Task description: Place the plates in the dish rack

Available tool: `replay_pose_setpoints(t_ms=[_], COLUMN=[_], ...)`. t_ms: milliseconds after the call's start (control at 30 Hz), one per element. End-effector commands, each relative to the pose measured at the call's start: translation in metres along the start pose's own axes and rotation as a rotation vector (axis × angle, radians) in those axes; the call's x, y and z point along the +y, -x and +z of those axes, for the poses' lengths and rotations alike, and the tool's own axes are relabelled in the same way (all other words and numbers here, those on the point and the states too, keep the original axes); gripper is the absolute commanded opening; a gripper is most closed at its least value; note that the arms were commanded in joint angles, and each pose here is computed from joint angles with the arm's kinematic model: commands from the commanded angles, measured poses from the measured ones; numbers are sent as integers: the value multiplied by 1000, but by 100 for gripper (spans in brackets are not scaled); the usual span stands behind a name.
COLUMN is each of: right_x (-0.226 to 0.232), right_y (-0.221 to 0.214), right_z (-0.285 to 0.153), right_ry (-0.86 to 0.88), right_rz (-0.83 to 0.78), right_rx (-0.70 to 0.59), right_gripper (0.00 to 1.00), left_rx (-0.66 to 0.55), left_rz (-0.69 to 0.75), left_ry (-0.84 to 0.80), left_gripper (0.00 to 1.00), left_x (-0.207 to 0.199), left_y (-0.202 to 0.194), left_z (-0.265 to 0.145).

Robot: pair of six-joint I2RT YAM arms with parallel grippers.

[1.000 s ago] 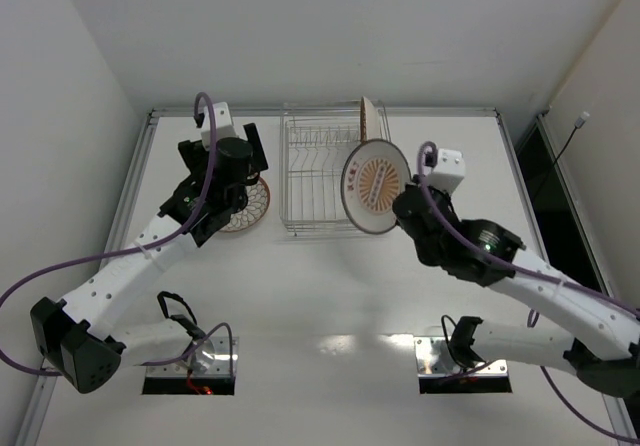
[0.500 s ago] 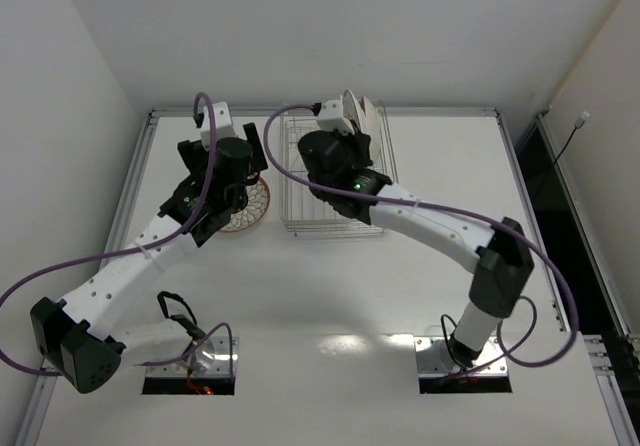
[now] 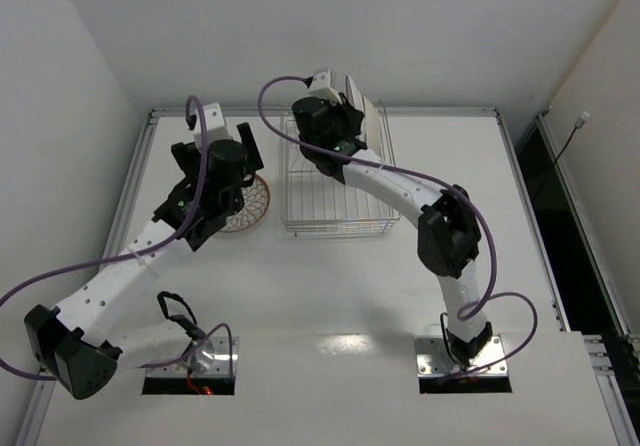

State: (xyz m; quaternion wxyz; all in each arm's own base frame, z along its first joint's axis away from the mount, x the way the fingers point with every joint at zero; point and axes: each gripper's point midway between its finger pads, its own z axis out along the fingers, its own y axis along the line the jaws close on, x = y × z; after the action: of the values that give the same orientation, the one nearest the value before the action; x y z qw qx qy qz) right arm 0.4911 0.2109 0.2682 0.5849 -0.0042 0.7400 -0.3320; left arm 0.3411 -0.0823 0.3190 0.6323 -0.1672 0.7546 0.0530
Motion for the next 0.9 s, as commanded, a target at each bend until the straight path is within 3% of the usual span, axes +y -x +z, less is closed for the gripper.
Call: replay_pose_setpoints(t_ms=[0,533,700,867], right_x=[1,52,61,41], right_y=[13,-54,-59,-38], right_z=[4,13,10,4], right_ry=[-1,88,141,138], right_rz=[62,-13,0,51], right_rx=[-12,95,117,105], right_gripper=[0,0,27,40], left_rx=[-53,-82,-82,-82], left_rz=[-78,-113,-113,-113], left_ry=[12,31,31,31], left_gripper=[99,99,99,99], left_x=[5,15,15,15], left_y=[17,22,22,22], left_z=[-7,-12,-12,-12])
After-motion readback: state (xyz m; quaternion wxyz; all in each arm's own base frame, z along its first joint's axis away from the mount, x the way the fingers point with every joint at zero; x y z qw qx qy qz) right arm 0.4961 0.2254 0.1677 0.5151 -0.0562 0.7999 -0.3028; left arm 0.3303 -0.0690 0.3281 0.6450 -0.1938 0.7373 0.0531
